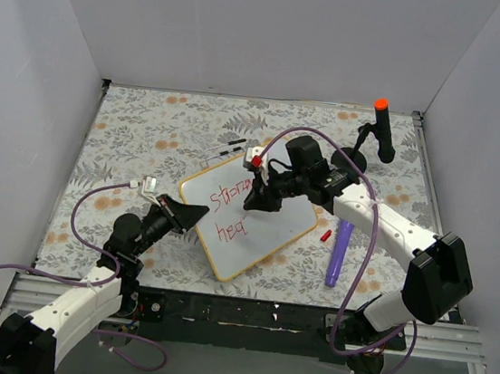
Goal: Write a sentence on the whiteboard
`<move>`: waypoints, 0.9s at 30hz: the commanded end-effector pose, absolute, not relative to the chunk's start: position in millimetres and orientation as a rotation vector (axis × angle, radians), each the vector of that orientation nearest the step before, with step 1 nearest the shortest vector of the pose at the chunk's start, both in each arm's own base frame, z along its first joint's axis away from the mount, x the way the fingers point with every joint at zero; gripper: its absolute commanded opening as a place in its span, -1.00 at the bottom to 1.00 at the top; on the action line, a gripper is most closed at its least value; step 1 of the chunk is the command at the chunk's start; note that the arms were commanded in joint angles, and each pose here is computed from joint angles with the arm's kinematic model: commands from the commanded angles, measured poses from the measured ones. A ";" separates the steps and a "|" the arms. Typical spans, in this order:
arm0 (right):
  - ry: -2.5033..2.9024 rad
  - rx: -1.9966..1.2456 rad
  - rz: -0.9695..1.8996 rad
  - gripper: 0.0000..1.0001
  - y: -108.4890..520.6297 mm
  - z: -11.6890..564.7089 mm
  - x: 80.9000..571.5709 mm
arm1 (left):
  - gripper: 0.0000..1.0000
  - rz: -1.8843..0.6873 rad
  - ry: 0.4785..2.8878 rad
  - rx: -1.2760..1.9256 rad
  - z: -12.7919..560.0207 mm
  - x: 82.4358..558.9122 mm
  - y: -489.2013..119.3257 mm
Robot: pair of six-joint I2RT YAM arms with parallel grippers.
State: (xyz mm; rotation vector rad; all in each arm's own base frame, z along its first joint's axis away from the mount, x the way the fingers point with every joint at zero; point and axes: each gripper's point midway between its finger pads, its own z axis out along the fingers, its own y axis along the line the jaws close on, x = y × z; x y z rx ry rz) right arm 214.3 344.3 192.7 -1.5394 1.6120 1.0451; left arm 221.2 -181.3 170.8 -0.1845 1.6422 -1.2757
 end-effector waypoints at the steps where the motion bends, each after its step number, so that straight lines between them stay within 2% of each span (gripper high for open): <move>1: 1.580 -1.511 1.024 -0.97 357.5 205.2 229.4 | -1.00 -1.337 1.479 -0.142 210.8 217.5 -181.6; 27: 1.655 -1.564 1.049 -0.97 344.4 170.7 212.7 | -1.00 -1.334 1.470 -0.135 211.5 216.5 -181.1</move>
